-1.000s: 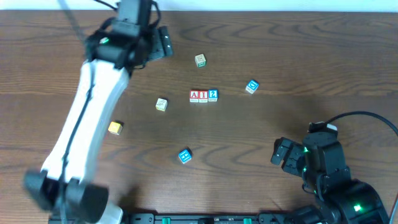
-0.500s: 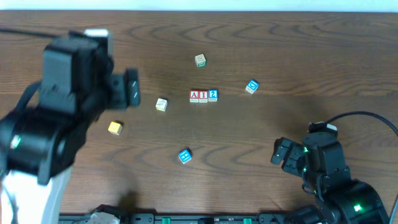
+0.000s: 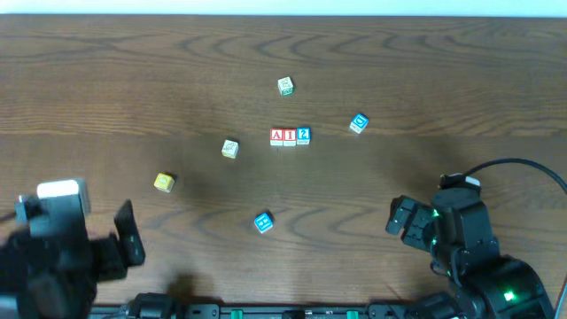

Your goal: Spell out Ai2

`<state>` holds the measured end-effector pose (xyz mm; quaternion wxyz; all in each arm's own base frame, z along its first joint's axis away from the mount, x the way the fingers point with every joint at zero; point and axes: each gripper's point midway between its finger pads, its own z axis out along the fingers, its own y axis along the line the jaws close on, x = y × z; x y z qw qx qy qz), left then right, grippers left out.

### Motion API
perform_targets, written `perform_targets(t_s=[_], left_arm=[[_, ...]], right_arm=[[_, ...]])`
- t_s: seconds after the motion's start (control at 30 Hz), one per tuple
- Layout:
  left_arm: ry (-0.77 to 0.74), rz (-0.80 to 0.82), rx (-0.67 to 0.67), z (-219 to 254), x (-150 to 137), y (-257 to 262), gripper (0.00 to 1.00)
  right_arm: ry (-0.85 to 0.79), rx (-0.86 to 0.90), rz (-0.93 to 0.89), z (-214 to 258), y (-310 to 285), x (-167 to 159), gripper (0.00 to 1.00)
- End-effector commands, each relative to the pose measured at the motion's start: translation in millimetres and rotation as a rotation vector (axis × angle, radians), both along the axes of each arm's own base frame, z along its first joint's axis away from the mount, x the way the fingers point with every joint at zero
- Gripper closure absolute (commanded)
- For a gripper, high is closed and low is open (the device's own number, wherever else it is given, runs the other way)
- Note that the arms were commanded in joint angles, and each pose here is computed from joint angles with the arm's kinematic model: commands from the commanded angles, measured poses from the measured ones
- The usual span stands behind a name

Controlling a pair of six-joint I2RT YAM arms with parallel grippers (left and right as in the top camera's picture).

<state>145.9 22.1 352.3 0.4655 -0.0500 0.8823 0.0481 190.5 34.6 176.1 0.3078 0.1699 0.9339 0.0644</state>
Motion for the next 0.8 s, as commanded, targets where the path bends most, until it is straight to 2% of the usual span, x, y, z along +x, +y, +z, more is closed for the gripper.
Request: perform_targets(t_s=[0.0, 0.4, 0.77], left_arm=[[-0.012, -0.012, -0.005, -33.2, -7.1, -1.5, 0.05], [-0.161, 0.046, -0.060, -141.3, 24.9, 3.3, 0.05], [-0.210, 0.075, -0.064, -200.5, 55.2, 10.6, 0.05]], right_arm=[[-0.005, 0.009, -0.010, 1.0, 0.7, 0.1, 0.01], [-0.005, 0.009, -0.010, 1.0, 0.6, 0.0, 0.01], [-0.005, 0.009, -0.010, 1.0, 0.7, 0.1, 0.01]])
